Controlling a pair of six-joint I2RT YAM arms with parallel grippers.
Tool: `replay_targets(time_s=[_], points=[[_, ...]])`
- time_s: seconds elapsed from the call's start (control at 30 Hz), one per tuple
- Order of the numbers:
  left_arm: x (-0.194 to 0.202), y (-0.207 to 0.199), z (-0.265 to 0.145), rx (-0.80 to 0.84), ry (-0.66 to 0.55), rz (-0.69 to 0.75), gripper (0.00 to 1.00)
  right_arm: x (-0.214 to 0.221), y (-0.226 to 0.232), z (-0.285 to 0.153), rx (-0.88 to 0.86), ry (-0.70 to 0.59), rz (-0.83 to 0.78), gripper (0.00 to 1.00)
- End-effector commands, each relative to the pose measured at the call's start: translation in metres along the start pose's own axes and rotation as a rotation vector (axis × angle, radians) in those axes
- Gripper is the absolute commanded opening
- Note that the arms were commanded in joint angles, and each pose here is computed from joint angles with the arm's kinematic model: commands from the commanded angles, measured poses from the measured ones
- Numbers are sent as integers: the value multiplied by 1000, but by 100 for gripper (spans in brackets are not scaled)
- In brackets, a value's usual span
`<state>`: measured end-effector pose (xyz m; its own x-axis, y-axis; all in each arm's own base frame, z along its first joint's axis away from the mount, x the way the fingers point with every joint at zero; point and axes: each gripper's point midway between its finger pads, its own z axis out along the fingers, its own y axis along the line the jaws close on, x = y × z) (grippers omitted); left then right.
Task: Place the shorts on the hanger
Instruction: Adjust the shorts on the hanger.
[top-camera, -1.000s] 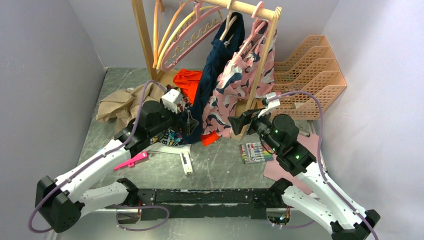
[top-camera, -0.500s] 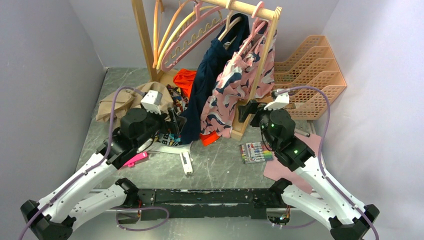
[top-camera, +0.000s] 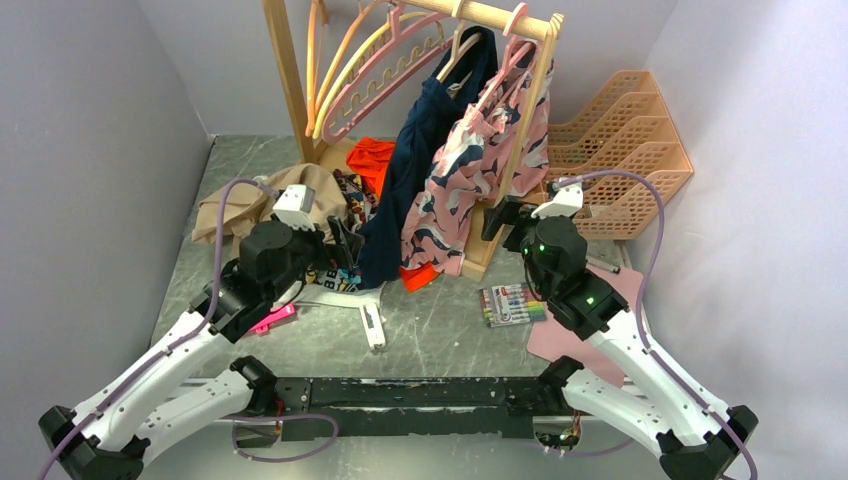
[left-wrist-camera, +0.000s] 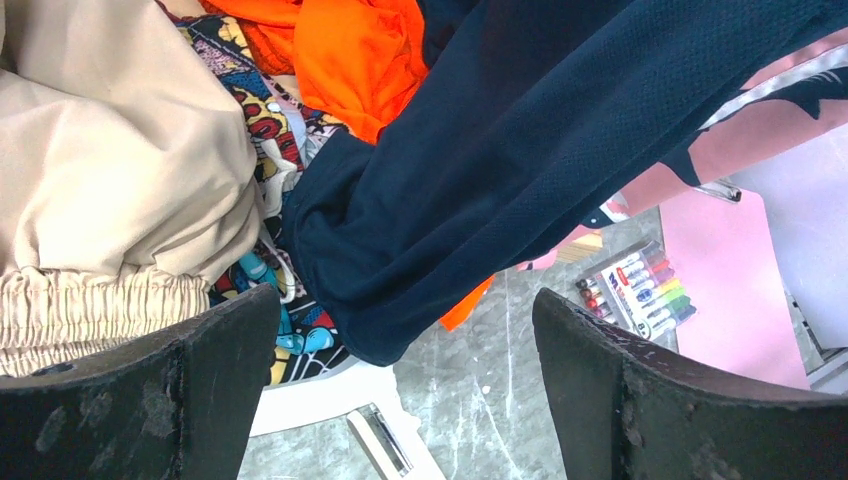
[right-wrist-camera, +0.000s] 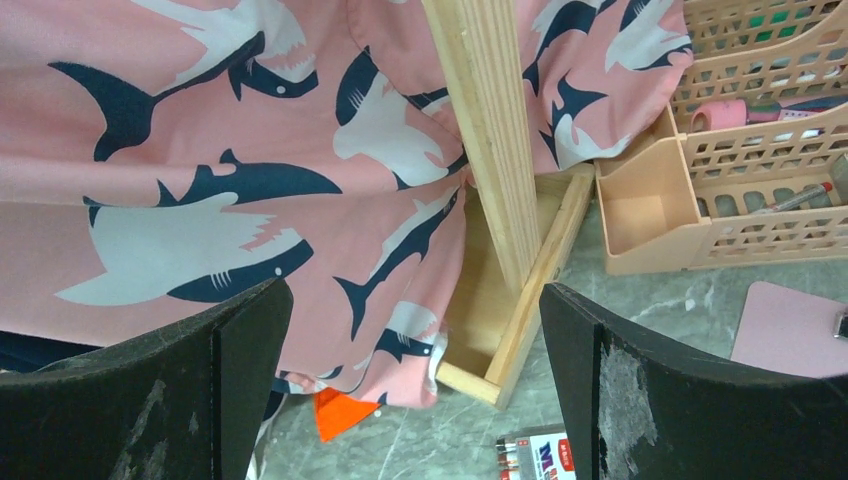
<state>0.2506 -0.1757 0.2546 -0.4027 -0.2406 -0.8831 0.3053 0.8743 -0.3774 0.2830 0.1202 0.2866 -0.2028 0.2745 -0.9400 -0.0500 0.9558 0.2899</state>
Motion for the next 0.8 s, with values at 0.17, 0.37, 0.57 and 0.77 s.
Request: replay_targets(time_s=[0.17,0.37,0.57,0.77], points=[[-3,-3,10,8,-5,20,100,-1,-13,-4,43,-16,-32,100],[-34,-24,4,105,-87,112,100,3,-1,-20,-92,-3,-79,100],[-55,-49,2,231,-174,210,99,17,13,-31,-228,10,-94,100],[-77,-82,8,363,-229,269,97,24,18,-32,-256,34,-74,100]])
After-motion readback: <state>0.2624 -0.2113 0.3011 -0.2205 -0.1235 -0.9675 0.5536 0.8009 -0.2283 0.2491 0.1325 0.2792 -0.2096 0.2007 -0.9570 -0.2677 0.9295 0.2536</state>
